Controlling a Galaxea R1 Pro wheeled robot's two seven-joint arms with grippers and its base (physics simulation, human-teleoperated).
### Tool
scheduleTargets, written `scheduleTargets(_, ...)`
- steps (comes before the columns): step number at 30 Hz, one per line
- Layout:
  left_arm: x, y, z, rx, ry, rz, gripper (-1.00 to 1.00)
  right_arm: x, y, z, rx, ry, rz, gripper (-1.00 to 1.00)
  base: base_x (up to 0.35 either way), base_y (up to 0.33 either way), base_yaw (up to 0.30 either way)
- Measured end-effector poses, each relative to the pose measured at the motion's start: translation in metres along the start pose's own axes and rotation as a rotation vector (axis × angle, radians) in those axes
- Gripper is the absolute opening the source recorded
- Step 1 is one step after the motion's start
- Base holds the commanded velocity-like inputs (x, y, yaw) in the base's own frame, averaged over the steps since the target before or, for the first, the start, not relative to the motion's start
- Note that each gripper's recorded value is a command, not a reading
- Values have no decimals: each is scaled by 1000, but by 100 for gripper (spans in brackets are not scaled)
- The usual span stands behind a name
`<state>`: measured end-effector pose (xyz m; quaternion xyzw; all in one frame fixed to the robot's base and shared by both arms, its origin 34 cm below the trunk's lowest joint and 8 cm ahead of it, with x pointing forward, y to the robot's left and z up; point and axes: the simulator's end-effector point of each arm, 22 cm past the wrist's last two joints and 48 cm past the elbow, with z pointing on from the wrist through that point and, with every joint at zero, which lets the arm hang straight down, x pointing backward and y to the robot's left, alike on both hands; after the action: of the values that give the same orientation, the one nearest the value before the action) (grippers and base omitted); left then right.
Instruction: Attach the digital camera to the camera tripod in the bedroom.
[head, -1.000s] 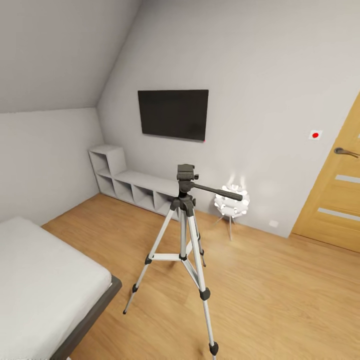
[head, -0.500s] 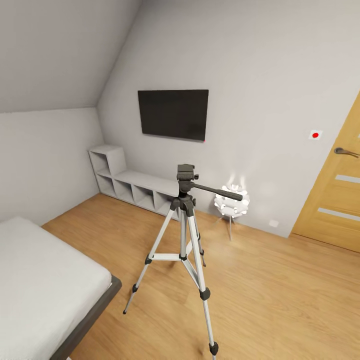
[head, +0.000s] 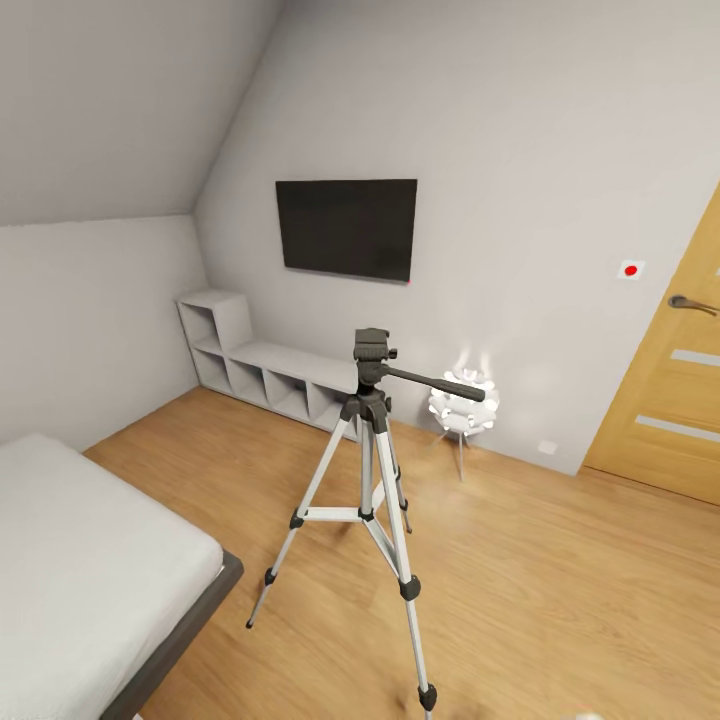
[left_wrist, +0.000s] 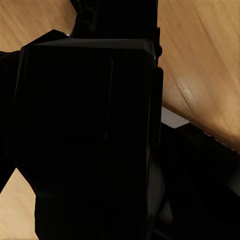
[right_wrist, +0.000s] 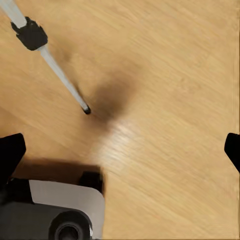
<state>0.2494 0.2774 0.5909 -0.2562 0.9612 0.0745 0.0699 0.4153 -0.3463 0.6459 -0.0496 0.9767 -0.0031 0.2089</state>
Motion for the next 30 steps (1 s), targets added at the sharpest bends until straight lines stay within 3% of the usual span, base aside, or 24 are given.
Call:
scheduleTargets(4,0,0,0,0,0,0,-100,-100,5,-24,-15,-70,2,100,0,0,0)
scheduleTargets(7,0,0,0,0,0,0,-100,-140,9,-43,-25,-84,7,100,0,0,0)
scheduleTargets(8,0,0,0,0,0,0,-100,-185,12,-62,-36,-98,17,100,0,0,0)
scheduleTargets(9,0,0,0,0,0,0,-100,-226,13,-78,-39,-161,14,100,0,0,0)
scheduleTargets(15,0,0,0,0,0,0,-100,-358,20,-133,-88,-330,14,100,0,0,0)
scheduleTargets(19,0,0,0,0,0,0,-100,-407,40,-163,-186,-399,11,100,0,0,0)
scheduleTargets(22,0,0,0,0,0,0,-100,-419,61,-180,-277,-412,9,100,0,0,0)
scheduleTargets(23,0,0,0,0,0,1,-100,-425,75,-193,-337,-421,1,100,0,0,0)
scheduleTargets(26,0,0,0,0,0,1,-100,-437,100,-217,-428,-455,-21,100,0,0,0)
scheduleTargets(30,0,0,0,0,0,2,-100,-443,136,-234,-519,-474,-42,100,0,0,0)
